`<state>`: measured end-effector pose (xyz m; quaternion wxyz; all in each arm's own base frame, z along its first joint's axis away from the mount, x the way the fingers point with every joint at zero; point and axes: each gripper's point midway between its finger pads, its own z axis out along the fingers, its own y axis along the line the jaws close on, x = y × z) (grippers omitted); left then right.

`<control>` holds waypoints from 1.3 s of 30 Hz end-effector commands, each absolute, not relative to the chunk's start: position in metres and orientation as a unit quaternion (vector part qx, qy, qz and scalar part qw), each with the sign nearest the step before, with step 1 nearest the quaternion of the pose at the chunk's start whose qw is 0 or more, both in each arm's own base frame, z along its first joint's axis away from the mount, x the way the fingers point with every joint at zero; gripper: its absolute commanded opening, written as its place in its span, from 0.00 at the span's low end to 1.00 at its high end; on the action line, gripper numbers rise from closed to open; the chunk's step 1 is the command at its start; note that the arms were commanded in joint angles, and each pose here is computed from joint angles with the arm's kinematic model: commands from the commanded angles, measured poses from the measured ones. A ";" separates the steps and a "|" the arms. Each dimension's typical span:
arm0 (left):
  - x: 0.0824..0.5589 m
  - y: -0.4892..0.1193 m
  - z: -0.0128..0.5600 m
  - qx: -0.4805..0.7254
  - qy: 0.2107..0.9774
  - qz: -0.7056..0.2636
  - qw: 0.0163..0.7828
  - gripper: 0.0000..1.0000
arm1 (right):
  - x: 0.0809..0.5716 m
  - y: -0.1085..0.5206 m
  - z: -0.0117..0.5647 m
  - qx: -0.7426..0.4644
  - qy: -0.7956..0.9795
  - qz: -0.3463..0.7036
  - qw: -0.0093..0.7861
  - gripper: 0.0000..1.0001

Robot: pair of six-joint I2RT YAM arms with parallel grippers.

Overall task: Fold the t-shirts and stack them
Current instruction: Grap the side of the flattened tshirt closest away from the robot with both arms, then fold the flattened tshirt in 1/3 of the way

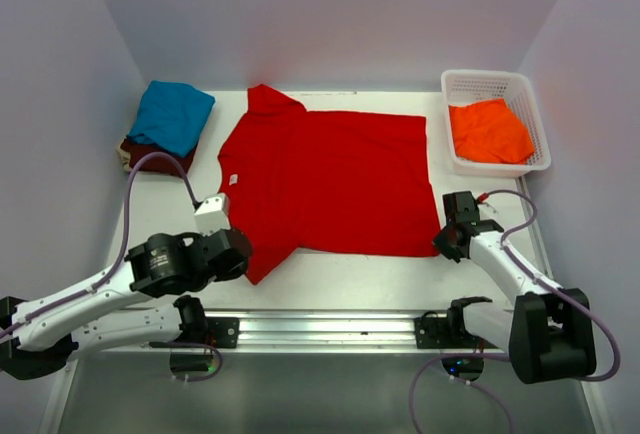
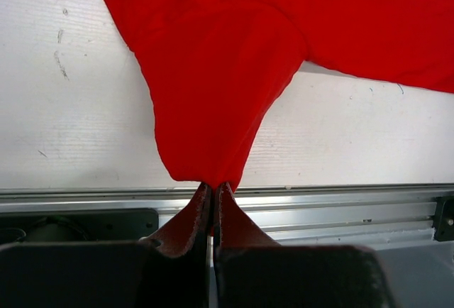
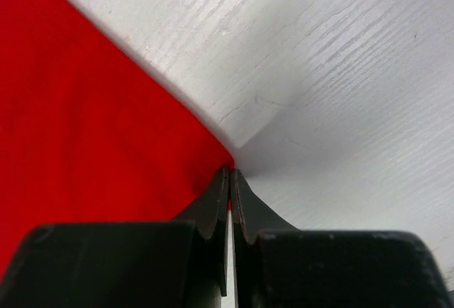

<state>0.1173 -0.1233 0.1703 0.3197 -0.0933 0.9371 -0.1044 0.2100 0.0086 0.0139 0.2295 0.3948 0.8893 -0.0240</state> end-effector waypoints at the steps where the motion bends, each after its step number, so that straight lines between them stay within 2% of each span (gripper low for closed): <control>1: 0.120 -0.119 0.171 -0.110 0.931 -0.104 0.331 0.00 | 0.211 0.013 0.019 0.385 0.891 -0.003 0.240 0.00; 11: 0.141 -0.108 0.169 -0.142 0.897 -0.118 0.403 0.00 | 0.241 0.012 0.085 0.355 0.875 0.028 0.328 0.00; 17: 0.173 -0.125 0.191 -0.128 0.864 -0.110 0.475 0.00 | 0.282 0.017 0.092 0.336 0.877 0.034 0.341 0.00; 21: 0.196 -0.134 0.192 -0.087 0.856 -0.057 0.506 0.00 | 0.305 0.018 0.092 0.326 0.879 0.031 0.346 0.00; 29: 0.262 -0.106 0.167 -0.108 0.850 -0.003 0.515 0.00 | 0.349 0.009 0.091 0.326 0.874 0.001 0.359 0.00; 39: 0.317 -0.099 0.164 -0.112 0.853 0.026 0.510 0.00 | 0.377 0.002 0.077 0.327 0.879 -0.018 0.347 0.00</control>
